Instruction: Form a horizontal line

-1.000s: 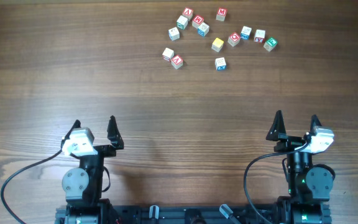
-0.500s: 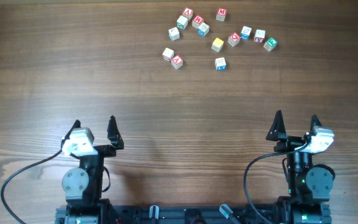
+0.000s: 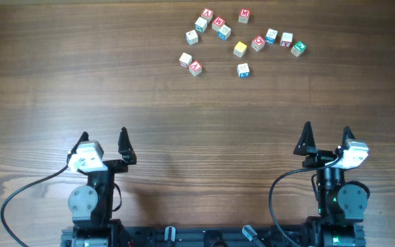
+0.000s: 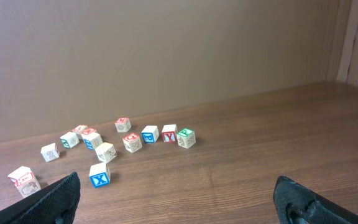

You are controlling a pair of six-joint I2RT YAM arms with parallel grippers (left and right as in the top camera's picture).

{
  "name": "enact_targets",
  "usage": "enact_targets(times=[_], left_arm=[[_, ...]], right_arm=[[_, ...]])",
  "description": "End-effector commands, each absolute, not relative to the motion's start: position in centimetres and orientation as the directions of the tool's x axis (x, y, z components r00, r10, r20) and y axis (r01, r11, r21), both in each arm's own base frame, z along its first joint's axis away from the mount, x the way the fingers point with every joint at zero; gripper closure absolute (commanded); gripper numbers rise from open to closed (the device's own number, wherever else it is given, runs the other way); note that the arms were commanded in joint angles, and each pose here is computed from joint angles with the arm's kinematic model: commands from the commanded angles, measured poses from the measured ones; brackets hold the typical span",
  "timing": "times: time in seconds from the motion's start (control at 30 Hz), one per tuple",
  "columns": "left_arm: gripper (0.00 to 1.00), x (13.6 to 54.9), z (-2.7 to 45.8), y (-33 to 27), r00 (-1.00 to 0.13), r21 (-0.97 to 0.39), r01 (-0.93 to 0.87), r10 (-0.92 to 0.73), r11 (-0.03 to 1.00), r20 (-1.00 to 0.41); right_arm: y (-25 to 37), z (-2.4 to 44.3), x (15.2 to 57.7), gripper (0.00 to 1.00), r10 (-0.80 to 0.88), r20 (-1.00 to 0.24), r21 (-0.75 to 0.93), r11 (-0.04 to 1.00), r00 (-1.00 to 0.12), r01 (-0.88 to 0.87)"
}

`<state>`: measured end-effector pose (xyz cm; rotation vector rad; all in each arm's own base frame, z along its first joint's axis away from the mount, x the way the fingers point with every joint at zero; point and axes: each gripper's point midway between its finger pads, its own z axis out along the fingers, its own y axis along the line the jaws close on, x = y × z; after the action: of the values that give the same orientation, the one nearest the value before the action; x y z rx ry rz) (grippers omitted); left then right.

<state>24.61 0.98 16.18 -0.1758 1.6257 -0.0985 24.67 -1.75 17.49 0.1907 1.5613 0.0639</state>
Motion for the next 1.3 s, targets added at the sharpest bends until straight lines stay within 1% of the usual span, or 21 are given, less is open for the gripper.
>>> enact_targets(times=[0.0,0.07,0.13,0.17,0.23,0.27,0.33,0.47,0.57,0.67,0.8,0.9,1.1,1.27], left_arm=[[0.0,24.6,15.8,1.4,-0.061,-0.143,-0.072,-0.148,0.987,-0.987],[0.0,24.6,16.0,1.3,-0.05,-0.147,-0.068,-0.151,0.987,-0.987],[0.0,24.6,16.1,0.5,-0.055,-0.16,-0.019,-0.161,0.987,-0.985],[0.0,24.6,15.8,0.0,-0.07,-0.189,0.006,-0.188,0.982,-0.98],[0.0,24.6,15.8,-0.4,-0.08,-0.301,0.02,-0.298,0.954,-0.951],[0.0,24.6,16.1,-0.7,-0.08,-0.319,0.033,-0.316,0.947,-0.945],[0.0,24.3,17.2,-1.5,-0.091,-0.322,0.078,-0.315,0.944,-0.945],[0.0,23.8,19.5,-1.5,-0.15,-0.317,0.06,-0.305,0.947,-0.94],[0.0,24.3,21.3,-1.6,-0.203,-0.323,0.05,-0.308,0.945,-0.93],[0.0,25.4,21.7,-2.7,-0.333,-0.349,0.068,-0.309,0.935,-0.891],[0.0,26.1,18.9,-4.1,-0.57,-0.406,0.043,-0.311,0.913,-0.76],[0.0,26.1,17.1,-5.8,-0.67,-0.471,0.076,-0.305,0.879,-0.677],[0.0,24.8,13.3,-6.5,-0.797,-0.511,0.002,-0.307,0.859,-0.519],[0.0,25.3,14.2,-6.4,-0.78,-0.507,0.021,-0.303,0.862,-0.547]], right_arm=[[-1.7,17.6,24.7,0.0,0.157,-0.988,0.158,0.985,0.014,0.072],[-1.7,17.6,24.7,0.0,0.157,-0.987,0.158,0.985,0.014,0.072],[-1.7,17.6,24.7,0.0,0.157,-0.987,0.158,0.985,0.014,0.072],[-1.7,17.6,24.7,0.0,0.157,-0.988,0.158,0.985,0.014,0.072],[-1.7,17.6,24.7,0.0,0.157,-0.988,0.158,0.985,0.014,0.072],[-1.7,17.6,24.7,0.0,0.157,-0.988,0.158,0.985,0.014,0.072],[-1.7,17.6,24.7,0.0,0.157,-0.988,0.158,0.985,0.014,0.072],[-1.7,17.6,24.7,0.0,0.157,-0.988,0.158,0.985,0.014,0.072],[-1.7,17.6,24.7,0.0,0.157,-0.988,0.157,0.985,0.014,0.072],[-1.7,17.6,24.7,0.0,0.157,-0.987,0.158,0.985,0.014,0.072],[-1.7,17.6,24.7,0.0,0.157,-0.988,0.158,0.985,0.014,0.072],[-1.7,17.6,24.7,0.0,0.157,-0.988,0.158,0.985,0.014,0.072],[-1.7,17.6,24.7,0.0,0.157,-0.987,0.158,0.985,0.014,0.072],[-1.7,17.6,24.7,0.0,0.157,-0.988,0.158,0.985,0.014,0.072]])
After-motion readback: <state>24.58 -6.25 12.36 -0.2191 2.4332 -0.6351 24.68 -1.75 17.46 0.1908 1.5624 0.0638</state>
